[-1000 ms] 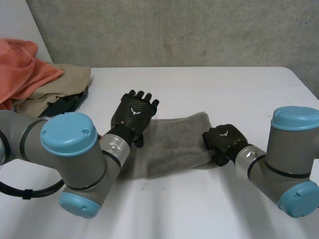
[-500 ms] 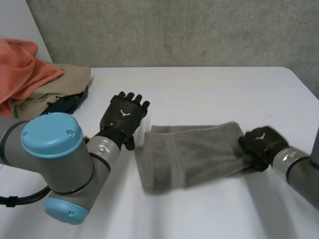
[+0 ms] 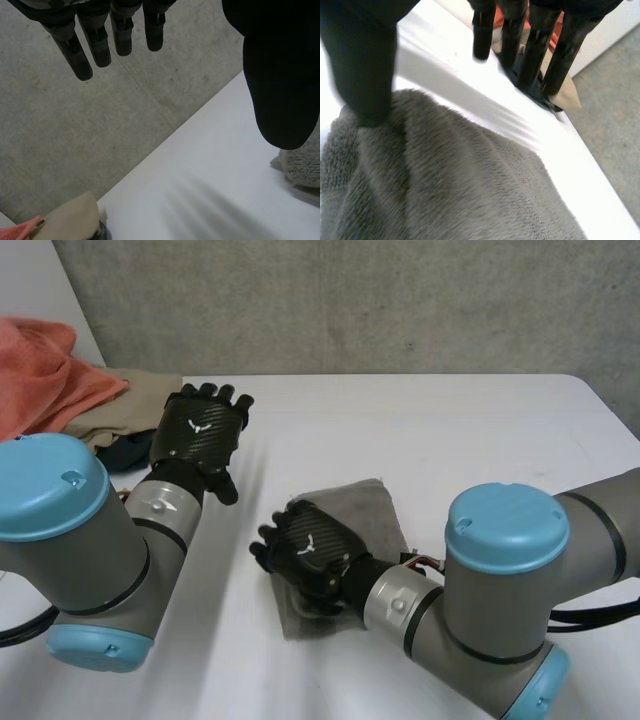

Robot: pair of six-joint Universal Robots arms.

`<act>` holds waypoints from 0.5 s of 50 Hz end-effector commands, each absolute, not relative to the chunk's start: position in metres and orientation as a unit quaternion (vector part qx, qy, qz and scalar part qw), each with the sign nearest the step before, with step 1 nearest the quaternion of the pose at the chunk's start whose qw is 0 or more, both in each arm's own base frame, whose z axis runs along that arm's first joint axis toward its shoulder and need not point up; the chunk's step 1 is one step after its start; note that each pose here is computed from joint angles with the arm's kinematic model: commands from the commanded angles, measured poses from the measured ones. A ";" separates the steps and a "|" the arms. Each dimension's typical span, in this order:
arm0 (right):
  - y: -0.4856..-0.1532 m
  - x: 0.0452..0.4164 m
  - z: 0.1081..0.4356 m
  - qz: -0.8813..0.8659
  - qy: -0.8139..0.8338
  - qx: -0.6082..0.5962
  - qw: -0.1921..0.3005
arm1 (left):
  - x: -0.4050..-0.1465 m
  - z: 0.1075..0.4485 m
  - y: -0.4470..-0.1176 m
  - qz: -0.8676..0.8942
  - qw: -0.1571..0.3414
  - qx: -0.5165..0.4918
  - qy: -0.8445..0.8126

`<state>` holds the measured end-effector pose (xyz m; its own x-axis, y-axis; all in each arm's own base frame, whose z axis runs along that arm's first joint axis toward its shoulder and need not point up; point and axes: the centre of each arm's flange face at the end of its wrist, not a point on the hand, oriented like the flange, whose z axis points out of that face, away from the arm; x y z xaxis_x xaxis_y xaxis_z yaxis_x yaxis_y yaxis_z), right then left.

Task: Fold the laundry.

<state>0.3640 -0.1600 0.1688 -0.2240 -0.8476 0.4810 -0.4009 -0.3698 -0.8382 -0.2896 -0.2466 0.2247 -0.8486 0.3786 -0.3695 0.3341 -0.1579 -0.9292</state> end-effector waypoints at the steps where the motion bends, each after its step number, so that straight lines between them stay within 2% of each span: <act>1: -0.223 0.322 0.197 -0.594 0.659 -0.412 0.205 | -0.302 0.234 -0.243 0.722 0.032 -0.280 -0.632; 3: -0.242 0.302 0.203 -0.592 0.700 -0.338 0.210 | -0.316 0.240 -0.233 0.727 0.058 -0.284 -0.622; 7: -0.255 0.284 0.204 -0.571 0.744 -0.264 0.224 | -0.340 0.235 -0.223 0.720 0.109 -0.282 -0.624; 10: -0.257 0.278 0.202 -0.557 0.759 -0.256 0.218 | -0.357 0.219 -0.211 0.694 0.139 -0.296 -0.642; 14: -0.260 0.278 0.200 -0.554 0.762 -0.259 0.215 | -0.377 0.194 -0.194 0.653 0.154 -0.330 -0.664; 19: -0.268 0.286 0.186 -0.539 0.769 -0.265 0.219 | -0.378 0.165 -0.190 0.615 0.133 -0.351 -0.694; 25: -0.272 0.294 0.180 -0.526 0.774 -0.272 0.225 | -0.367 0.156 -0.193 0.603 0.084 -0.340 -0.717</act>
<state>0.2850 -0.2690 0.1871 -0.7663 -0.6400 -0.0569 -0.1674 0.2844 -0.9440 -0.3777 -0.1891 0.1660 -0.7256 0.6430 -0.2450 0.3208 0.0012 -0.9471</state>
